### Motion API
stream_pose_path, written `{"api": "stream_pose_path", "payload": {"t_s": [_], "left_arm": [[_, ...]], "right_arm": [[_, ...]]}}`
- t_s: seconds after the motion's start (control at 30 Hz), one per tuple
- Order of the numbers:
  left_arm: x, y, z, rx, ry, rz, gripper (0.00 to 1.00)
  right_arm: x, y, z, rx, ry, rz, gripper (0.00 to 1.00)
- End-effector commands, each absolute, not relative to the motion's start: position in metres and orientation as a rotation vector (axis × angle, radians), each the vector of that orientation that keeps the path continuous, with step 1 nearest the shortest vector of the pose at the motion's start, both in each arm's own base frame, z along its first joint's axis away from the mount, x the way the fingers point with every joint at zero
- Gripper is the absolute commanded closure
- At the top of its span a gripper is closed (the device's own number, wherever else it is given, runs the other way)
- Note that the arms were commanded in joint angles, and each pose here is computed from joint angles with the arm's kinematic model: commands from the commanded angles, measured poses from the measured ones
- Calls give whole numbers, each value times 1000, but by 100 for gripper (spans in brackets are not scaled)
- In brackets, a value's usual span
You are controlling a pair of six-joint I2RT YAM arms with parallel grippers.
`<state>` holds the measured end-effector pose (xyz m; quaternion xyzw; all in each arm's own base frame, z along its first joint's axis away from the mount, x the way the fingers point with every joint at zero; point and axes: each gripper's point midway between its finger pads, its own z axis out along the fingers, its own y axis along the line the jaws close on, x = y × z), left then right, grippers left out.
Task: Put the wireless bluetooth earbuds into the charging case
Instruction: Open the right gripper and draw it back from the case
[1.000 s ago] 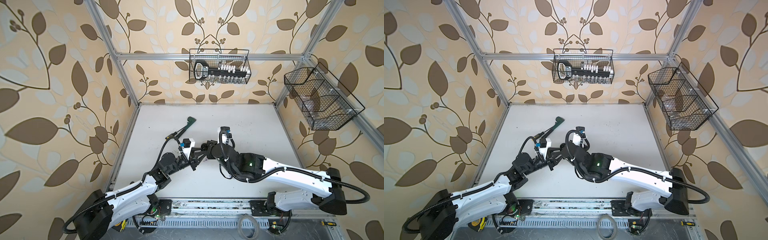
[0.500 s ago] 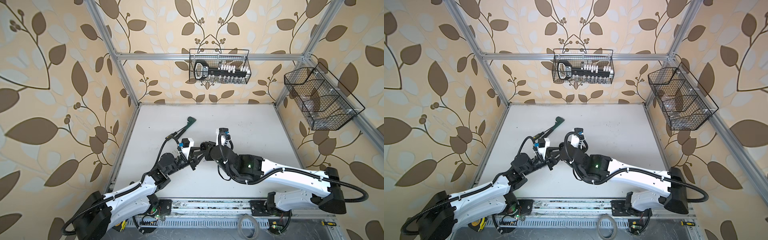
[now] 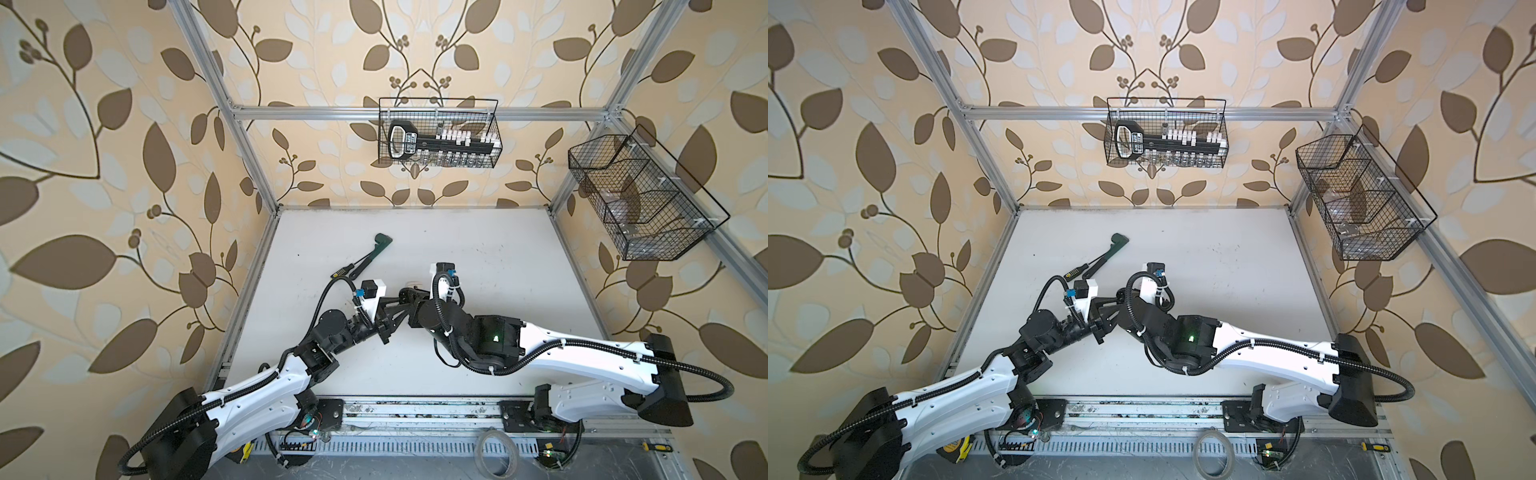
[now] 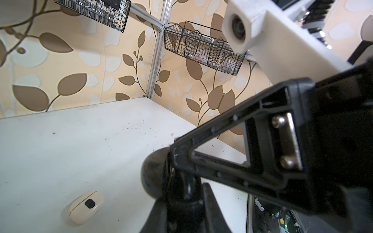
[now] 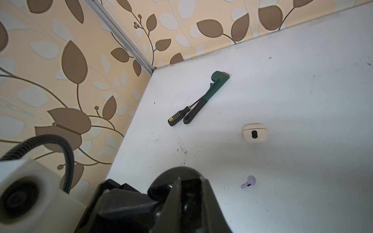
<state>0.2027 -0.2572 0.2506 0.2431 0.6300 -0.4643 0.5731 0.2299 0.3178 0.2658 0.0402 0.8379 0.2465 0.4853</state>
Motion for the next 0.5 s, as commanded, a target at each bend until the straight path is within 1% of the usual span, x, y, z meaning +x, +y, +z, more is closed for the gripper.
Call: {"api": "stream_pose_path", "payload": {"t_s": [0.0,0.1,0.23,0.37,0.47], "left_arm": [[199,-252,279,561,1361,-1073,100],[200,-250,279,559,1365,-1054,100],[201,-250,279,568,1369,-1036,100],[200,-252,279,596,1370,-1027,100],[192,-253,277,638,1357,-1038,100]], "right_arm": [[217,324,262,40,2059,640,73],[215,320,269,31,2047,647,66],[210,309,280,30,2021,650,53],[203,288,294,42,1971,657,39],[201,266,306,62,1930,664,35]]}}
